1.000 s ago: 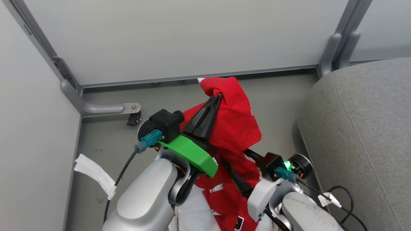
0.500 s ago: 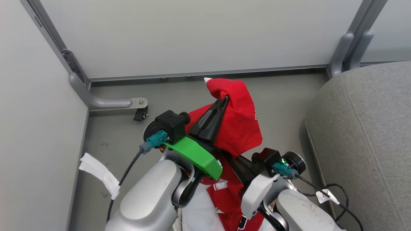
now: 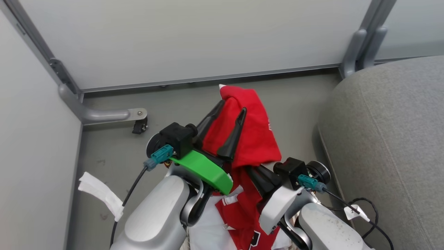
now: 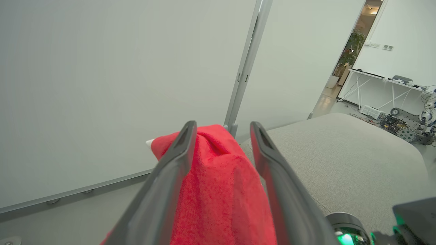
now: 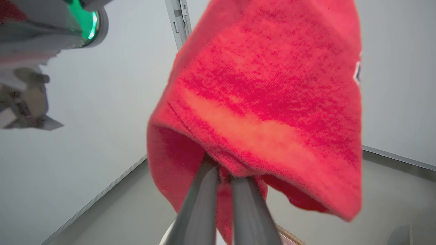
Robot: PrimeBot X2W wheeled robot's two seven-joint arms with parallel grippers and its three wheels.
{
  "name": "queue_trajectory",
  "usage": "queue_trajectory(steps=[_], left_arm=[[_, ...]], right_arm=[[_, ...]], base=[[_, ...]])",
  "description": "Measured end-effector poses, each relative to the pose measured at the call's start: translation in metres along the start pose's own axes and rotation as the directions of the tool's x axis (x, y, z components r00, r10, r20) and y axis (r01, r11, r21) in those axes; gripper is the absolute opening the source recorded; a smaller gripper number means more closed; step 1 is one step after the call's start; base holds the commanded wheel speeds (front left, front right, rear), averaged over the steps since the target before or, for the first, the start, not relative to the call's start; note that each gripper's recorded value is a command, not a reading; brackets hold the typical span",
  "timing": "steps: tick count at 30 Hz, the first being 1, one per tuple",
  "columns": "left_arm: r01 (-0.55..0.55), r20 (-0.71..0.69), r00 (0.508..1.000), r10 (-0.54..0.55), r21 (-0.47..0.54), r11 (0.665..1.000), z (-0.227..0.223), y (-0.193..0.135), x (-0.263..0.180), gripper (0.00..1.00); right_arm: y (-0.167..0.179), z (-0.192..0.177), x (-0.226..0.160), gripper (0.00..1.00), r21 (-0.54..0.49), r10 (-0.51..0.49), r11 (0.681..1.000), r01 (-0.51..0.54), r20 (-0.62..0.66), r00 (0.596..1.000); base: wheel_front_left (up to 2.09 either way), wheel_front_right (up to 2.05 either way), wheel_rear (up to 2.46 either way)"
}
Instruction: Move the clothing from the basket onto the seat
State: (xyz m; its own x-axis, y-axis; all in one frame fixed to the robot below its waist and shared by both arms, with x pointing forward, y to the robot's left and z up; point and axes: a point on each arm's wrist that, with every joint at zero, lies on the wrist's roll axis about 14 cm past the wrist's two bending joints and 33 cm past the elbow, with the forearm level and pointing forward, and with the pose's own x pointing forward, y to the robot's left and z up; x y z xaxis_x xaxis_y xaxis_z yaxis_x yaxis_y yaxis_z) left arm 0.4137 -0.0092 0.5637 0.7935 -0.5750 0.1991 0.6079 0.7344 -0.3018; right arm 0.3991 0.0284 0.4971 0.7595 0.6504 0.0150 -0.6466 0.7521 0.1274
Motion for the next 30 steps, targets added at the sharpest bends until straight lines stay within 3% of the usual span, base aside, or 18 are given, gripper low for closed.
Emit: queue_trajectory(steps=[9, 16, 21, 26, 30], left_arm=[[0.065, -0.062, 0.996, -0.064, 0.010, 0.998, -0.028, -0.014, 0.012, 1.00], [0.174, -0.133, 0.976, -0.172, 0.007, 0.985, -0.059, -0.041, 0.024, 1.00], [0.276, -0.161, 0.948, -0.276, -0.024, 0.961, -0.079, -0.073, 0.035, 1.00], [0.397, -0.182, 0.897, -0.404, -0.072, 0.915, -0.097, -0.118, 0.042, 1.00], [0.443, -0.195, 0.868, -0.456, -0.109, 0.890, -0.109, -0.134, 0.043, 1.00]], right_arm=[[-0.030, 0.020, -0.029, 0.00, 0.019, -0.127, 0.992, 0.126, 0.074, 0.989], [-0.076, 0.036, -0.077, 0.00, 0.069, -0.327, 0.945, 0.320, 0.132, 0.936], [-0.103, 0.044, -0.118, 0.00, 0.044, -0.451, 0.892, 0.450, 0.156, 0.879], [-0.137, 0.062, -0.167, 0.00, 0.047, -0.596, 0.798, 0.601, 0.209, 0.775], [-0.155, 0.072, -0.186, 0.00, 0.010, -0.646, 0.750, 0.662, 0.228, 0.729]], base=[[0.00, 0.00, 0.00], [0.00, 0.00, 0.00], [0.00, 0.00, 0.00], [0.00, 0.00, 0.00], [0.00, 0.00, 0.00]])
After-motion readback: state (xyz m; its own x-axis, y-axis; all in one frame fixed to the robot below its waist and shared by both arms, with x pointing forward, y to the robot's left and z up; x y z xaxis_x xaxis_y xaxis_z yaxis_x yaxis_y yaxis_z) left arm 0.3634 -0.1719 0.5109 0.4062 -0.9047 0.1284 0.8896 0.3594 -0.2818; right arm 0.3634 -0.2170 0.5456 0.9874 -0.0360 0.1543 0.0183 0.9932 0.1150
